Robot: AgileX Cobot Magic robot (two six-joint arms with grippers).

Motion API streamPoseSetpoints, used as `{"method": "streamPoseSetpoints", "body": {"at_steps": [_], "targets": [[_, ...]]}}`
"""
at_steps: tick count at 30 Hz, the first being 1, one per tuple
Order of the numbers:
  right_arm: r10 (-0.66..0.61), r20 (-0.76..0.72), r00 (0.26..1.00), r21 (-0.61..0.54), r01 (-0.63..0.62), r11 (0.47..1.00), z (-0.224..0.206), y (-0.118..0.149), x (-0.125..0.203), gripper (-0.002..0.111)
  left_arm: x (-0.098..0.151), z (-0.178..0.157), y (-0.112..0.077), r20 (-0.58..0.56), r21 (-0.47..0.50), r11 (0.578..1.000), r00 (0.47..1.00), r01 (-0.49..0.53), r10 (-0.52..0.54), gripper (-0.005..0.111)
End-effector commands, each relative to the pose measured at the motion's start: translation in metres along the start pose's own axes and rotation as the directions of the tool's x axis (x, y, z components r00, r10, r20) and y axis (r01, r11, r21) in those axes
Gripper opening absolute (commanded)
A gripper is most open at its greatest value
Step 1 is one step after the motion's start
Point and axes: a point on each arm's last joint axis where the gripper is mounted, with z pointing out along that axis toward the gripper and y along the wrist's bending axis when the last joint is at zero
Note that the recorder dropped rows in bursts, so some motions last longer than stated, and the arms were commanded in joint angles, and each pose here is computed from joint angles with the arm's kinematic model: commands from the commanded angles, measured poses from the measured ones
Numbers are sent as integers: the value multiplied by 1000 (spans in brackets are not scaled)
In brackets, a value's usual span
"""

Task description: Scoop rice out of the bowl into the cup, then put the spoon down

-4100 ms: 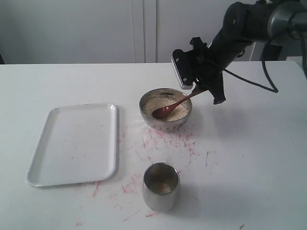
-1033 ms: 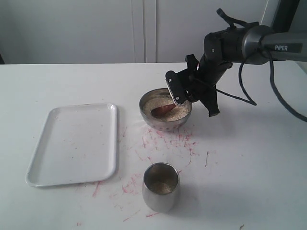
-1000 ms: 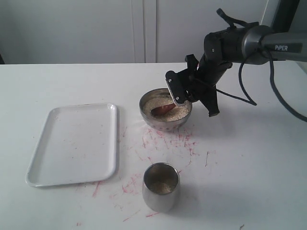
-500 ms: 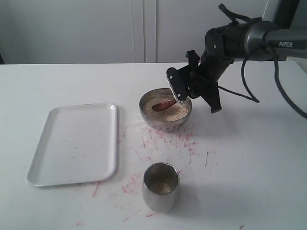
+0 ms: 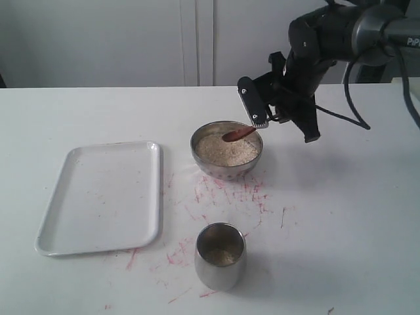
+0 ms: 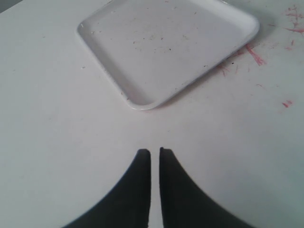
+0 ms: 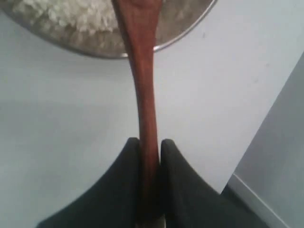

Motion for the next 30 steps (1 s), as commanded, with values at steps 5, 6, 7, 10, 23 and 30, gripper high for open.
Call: {"method": "streamPoseSetpoints", "body": {"at_steps": [5, 6, 7, 10, 23, 30], "targets": [[14, -107, 994, 36, -10, 999, -35, -5, -8, 1, 6, 1, -1, -38, 11, 1000, 999, 5, -5, 14], [8, -126, 992, 44, -2, 999, -38, -5, -11, 1, 6, 1, -1, -38, 11, 1000, 999, 5, -5, 14], [1, -154, 988, 49, 6, 999, -39, -5, -14, 1, 6, 1, -1, -38, 11, 1000, 999, 5, -5, 14], [-5, -248, 969, 76, 25, 997, -45, -6, -22, 1, 6, 1, -1, -38, 11, 1000, 999, 5, -5, 14], [20, -409, 912, 205, 70, 976, -68, -2, -80, 1, 6, 1, -1, -38, 11, 1000, 999, 5, -5, 14], [15, -508, 861, 162, 78, 984, -47, 15, -87, 1, 6, 1, -1, -38, 11, 1000, 999, 5, -5, 14]]}}
